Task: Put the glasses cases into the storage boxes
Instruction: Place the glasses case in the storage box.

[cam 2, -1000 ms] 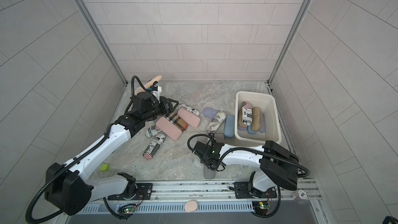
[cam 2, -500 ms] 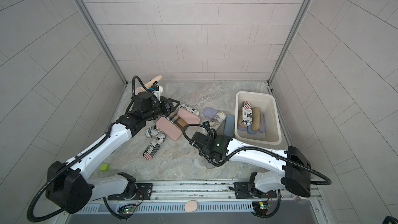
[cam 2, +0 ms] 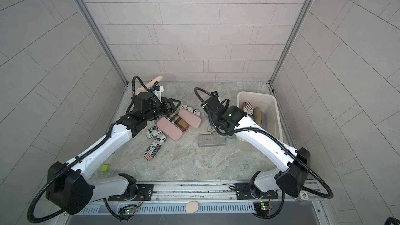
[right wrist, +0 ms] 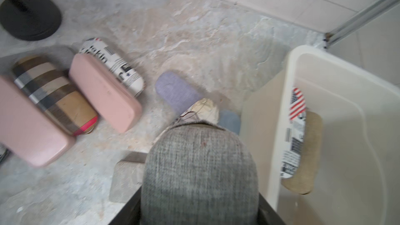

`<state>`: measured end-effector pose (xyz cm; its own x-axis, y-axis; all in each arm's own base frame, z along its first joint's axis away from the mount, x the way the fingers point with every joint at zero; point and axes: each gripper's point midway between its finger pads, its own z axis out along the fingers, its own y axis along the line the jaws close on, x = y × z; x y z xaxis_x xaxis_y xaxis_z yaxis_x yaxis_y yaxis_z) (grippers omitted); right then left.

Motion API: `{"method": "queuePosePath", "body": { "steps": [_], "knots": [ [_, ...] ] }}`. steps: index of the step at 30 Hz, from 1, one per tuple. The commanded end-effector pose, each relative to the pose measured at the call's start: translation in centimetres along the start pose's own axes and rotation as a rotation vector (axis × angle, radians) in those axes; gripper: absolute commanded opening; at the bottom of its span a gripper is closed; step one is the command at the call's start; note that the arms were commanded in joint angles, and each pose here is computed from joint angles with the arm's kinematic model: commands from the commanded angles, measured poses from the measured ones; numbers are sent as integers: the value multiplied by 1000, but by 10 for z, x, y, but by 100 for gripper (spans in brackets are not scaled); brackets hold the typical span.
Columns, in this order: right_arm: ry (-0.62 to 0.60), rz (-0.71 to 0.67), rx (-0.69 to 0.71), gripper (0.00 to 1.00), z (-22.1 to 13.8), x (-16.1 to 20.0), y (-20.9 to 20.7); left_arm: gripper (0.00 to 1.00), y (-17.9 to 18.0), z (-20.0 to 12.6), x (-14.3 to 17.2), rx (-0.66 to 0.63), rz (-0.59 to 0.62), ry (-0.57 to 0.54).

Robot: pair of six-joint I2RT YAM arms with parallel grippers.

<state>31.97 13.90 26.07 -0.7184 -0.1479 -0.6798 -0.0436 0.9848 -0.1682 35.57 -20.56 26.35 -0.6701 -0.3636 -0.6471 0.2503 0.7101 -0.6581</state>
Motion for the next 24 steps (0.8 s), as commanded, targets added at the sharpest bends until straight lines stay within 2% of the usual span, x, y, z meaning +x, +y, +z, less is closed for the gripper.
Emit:
{"method": "queuePosePath", "body": {
  "steps": [1,6,14,18,24],
  "knots": [
    [-24,-4,115,56,-9,-17,-61,67,-1,4,2,12,2,2],
    [22,93,229,56,11,-20,-129,67,1,6,4,10,-1,7],
    [173,223,436,57,69,25,-223,67,8,13,8,0,5,11],
    [266,234,466,58,103,54,-244,67,12,17,12,-12,-1,22],
    [348,206,501,58,133,67,-257,67,15,24,17,-12,-21,44]
  ]
}}
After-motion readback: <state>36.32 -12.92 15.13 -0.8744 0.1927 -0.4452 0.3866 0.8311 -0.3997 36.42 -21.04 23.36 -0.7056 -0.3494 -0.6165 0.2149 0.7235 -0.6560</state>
